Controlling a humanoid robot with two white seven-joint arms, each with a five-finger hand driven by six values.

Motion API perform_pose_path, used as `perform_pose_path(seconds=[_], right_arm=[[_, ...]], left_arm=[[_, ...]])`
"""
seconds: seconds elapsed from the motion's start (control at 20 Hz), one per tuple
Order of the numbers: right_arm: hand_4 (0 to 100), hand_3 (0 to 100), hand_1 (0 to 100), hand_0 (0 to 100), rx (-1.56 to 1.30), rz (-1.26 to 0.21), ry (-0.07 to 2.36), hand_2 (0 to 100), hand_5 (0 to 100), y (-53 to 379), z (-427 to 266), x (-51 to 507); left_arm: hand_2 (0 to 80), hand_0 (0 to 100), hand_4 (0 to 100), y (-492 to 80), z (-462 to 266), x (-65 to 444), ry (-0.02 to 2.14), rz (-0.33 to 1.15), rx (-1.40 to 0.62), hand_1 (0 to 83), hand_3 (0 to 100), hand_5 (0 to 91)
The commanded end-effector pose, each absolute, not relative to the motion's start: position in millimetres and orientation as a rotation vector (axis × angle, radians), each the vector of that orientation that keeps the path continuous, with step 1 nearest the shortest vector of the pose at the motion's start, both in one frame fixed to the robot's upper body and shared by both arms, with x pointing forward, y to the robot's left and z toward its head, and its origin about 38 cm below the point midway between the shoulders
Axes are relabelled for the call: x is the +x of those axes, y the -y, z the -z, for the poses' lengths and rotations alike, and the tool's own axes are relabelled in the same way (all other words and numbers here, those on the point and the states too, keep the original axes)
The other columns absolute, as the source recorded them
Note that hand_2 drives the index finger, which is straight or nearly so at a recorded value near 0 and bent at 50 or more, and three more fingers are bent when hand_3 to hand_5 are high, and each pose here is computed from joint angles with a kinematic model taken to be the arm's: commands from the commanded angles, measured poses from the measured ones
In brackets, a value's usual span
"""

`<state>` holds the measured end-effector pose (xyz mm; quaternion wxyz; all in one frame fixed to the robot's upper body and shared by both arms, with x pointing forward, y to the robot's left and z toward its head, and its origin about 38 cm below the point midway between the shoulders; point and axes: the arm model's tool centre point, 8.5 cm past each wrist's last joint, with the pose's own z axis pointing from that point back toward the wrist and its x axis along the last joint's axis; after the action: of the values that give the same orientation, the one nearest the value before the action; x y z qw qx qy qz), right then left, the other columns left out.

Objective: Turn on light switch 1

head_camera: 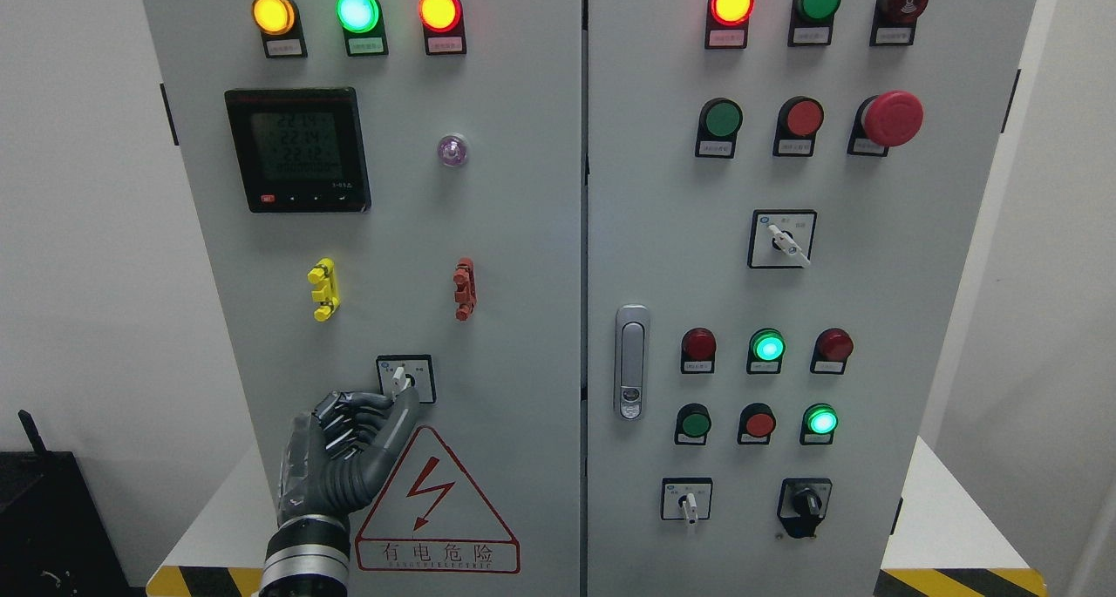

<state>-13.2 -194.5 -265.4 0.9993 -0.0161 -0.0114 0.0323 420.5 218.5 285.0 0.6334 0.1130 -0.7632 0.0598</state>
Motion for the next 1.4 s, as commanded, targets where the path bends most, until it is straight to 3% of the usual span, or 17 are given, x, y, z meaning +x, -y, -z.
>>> perform_pose_path(seconds=[0.0, 1.35], right_arm=[[0, 0, 0, 0, -0.031, -0.040, 0.021, 0, 0, 194.4, 265.4, -13.4], [0, 0, 0, 0, -0.031, -0.040, 0.021, 0, 0, 194.4, 265.4, -13.4]], left_arm=[[55.6, 11, 83, -222.2, -284.7, 420.5, 1.742, -0.144, 0.262, 64.5, 78, 79.1], [57.1, 12, 85, -222.1, -287.9, 422.6, 1.729, -0.147, 0.262, 61.5, 79, 79.6]])
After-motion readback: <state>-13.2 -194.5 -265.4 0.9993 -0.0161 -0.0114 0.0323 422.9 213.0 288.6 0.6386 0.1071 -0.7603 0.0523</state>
